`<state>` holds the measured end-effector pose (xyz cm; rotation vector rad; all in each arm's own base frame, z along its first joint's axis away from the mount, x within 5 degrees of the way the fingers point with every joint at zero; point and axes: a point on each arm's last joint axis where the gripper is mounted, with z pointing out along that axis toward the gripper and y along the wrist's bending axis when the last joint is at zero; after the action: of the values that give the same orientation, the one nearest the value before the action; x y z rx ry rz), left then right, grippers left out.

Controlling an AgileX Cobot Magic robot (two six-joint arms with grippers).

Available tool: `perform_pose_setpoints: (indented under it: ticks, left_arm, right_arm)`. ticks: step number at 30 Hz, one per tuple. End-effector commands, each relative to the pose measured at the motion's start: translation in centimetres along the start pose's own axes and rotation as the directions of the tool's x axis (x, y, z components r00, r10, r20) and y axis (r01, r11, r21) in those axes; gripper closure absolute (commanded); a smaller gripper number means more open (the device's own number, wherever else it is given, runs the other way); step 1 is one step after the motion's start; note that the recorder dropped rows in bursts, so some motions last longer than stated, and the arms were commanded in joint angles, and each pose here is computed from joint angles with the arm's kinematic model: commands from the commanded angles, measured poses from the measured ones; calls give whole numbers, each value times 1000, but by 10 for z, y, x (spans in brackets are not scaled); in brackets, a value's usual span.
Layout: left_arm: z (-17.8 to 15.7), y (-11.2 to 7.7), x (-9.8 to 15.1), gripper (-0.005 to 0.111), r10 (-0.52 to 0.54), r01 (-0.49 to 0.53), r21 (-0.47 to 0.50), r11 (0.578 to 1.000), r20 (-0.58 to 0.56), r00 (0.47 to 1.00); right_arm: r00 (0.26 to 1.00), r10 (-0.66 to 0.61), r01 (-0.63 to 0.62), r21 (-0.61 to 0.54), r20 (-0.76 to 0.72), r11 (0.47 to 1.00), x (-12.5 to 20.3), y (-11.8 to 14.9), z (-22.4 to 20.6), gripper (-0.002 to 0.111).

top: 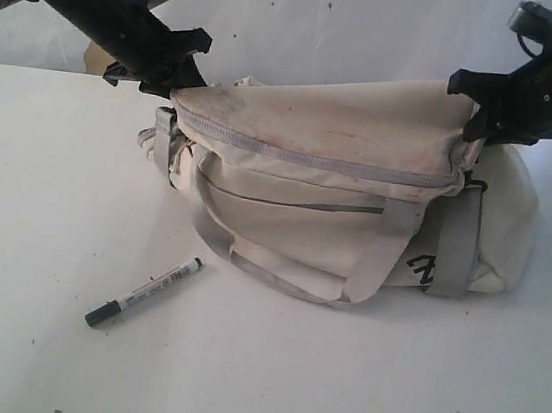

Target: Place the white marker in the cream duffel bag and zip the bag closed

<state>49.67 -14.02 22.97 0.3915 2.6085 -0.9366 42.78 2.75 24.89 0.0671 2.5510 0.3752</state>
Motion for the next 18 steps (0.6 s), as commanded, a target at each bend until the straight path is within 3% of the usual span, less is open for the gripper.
perform_pose_setpoints:
  ticks: [1,5,8,9,10,11,12,13,14,15,18]
  left_arm:
    - [-14,-6,9,107,-6,5,-19,1000,-43,999]
    - [-10,-3,21,107,-9,7,-18,1000,-86,996]
    - [-7,1,25,106,-9,6,-27,1000,-105,994]
    - [-6,2,26,100,12,-15,-26,1000,-112,994]
    - [-6,2,26,96,18,-21,-25,999,-112,994]
    - [-6,2,26,82,25,-28,-24,999,-112,993]
    - [-6,2,26,75,25,-28,-24,999,-112,993]
    - [-6,2,23,57,27,-30,-32,999,-86,996]
    - [-6,3,21,50,28,-31,-40,999,-64,998]
    - [-7,3,17,37,33,-34,-57,998,-16,999]
    - [-8,7,5,26,46,-35,-105,994,110,993]
  right_arm:
    - [1000,-27,27,35,12,999,-1,-8,17,108]
    - [1000,-4,4,31,-16,1000,3,-11,30,97]
    - [1000,14,-13,27,-23,1000,4,-12,32,74]
    - [999,31,-31,20,-21,999,2,-9,25,59]
    - [999,29,-29,18,-17,999,1,-8,22,54]
    - [1000,18,-18,13,-5,1000,-3,-4,11,47]
    - [1000,15,-15,10,0,1000,-4,-3,6,46]
    - [1000,6,-6,2,14,1000,-8,2,-6,46]
    - [1000,3,-3,0,23,1000,-9,3,-11,46]
    - [999,-3,3,-4,40,1000,-11,6,-22,46]
    - [1000,7,-6,-29,30,1000,-10,11,-33,47]
